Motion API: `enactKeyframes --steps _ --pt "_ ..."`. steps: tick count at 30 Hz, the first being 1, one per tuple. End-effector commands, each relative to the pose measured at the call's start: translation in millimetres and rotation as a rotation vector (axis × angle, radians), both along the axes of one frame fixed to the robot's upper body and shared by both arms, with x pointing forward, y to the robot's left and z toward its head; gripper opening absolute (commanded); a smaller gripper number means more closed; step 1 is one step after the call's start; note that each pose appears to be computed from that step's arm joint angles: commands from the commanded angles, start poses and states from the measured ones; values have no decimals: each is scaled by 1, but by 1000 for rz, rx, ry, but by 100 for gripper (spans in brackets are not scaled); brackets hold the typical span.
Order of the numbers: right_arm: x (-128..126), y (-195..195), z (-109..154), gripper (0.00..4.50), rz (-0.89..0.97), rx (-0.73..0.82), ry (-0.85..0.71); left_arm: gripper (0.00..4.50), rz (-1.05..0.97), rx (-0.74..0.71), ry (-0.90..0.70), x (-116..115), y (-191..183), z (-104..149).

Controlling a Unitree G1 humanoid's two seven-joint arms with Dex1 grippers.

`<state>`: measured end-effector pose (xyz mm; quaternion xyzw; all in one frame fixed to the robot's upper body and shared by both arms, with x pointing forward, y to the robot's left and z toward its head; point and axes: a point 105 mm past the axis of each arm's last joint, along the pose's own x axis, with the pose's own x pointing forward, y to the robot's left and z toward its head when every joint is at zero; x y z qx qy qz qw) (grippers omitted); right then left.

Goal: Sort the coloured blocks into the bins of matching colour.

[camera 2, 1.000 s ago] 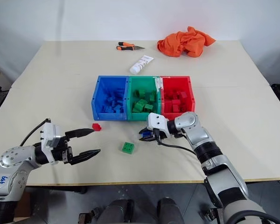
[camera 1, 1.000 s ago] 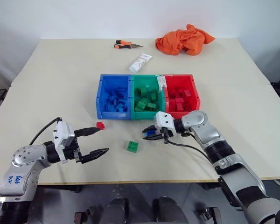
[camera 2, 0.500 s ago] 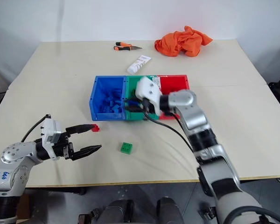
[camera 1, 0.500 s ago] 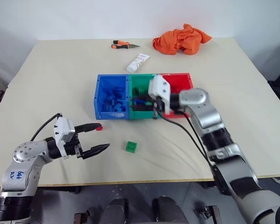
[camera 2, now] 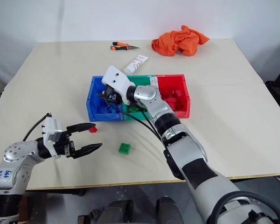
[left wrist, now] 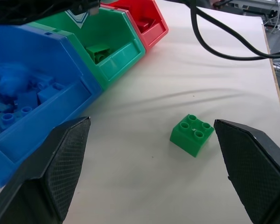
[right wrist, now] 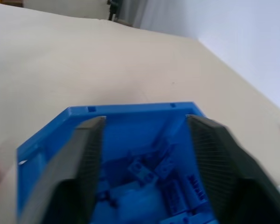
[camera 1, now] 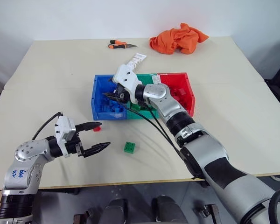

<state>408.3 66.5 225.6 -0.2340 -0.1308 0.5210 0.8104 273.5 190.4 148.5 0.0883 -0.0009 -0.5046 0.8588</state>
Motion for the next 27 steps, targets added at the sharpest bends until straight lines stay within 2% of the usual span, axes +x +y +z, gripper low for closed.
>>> enactKeyframes --steps 1,5,9,12,16,23,27 --pt "-4 -6 22 321 44 33 -91 450 -1 -3 -48 1 0 11" --pt "-17 -35 20 321 165 10 -108 450 -1 0 -44 0 2 11" --pt "-55 -88 4 321 307 -60 -47 450 -12 11 -26 0 6 8" --pt "-81 -125 -16 321 322 -167 21 450 -20 18 -18 2 9 8" --pt "-105 -172 -32 321 234 -238 154 450 -28 32 -7 4 16 7" --pt "-133 -250 -62 321 -1 -337 324 450 -35 61 29 0 25 2" --pt "-139 -258 -64 321 -15 -324 329 450 -34 71 32 -4 27 3"
